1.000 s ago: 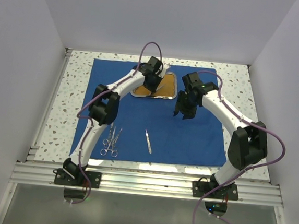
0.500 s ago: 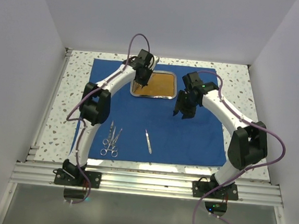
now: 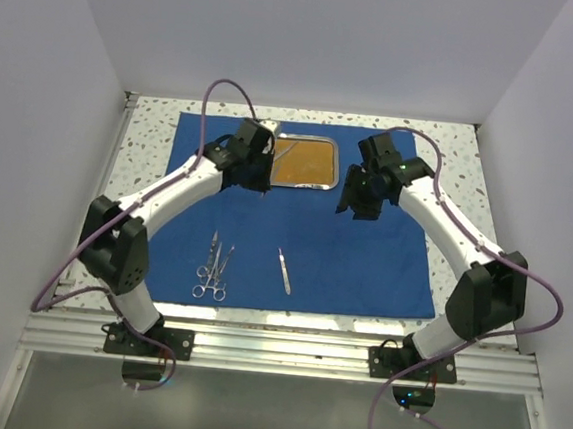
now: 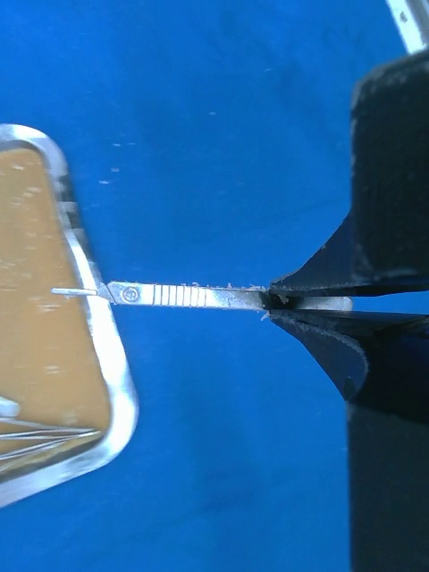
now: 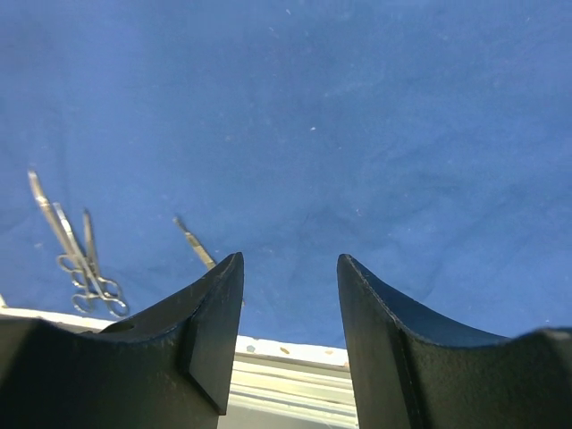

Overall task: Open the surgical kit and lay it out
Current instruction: Place the medical item in the surgical kit.

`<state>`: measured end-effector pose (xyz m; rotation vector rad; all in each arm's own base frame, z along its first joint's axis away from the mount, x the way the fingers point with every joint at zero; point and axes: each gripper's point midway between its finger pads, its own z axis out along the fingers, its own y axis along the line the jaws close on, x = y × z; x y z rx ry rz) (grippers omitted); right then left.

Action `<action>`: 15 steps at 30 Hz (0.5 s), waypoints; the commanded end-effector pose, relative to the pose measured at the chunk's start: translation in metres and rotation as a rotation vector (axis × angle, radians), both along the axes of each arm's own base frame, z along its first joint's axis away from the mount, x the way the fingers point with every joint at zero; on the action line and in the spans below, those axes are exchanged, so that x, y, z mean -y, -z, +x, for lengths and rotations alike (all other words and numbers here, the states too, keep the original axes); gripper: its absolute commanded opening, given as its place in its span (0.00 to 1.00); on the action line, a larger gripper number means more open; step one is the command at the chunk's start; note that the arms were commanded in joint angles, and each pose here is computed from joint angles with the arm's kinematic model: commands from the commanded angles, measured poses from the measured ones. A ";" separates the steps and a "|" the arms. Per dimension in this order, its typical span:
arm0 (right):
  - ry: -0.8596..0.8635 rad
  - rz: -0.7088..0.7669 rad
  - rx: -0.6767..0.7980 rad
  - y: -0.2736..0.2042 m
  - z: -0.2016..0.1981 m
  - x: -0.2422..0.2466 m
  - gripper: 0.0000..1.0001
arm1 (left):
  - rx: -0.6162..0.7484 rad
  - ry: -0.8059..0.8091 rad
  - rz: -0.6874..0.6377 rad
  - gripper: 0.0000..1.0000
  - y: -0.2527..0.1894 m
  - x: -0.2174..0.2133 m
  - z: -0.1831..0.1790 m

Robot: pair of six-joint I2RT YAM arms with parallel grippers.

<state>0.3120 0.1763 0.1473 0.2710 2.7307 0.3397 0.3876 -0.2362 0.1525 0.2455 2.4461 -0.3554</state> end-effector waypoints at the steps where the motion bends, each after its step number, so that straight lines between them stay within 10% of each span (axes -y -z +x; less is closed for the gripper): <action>1: 0.007 0.036 0.141 -0.043 0.005 0.004 0.51 | -0.005 -0.127 -0.085 0.00 -0.008 -0.001 -0.031; 15: -0.054 0.089 0.161 -0.045 -0.066 0.026 0.52 | -0.186 -0.313 -0.138 0.00 0.050 0.050 -0.180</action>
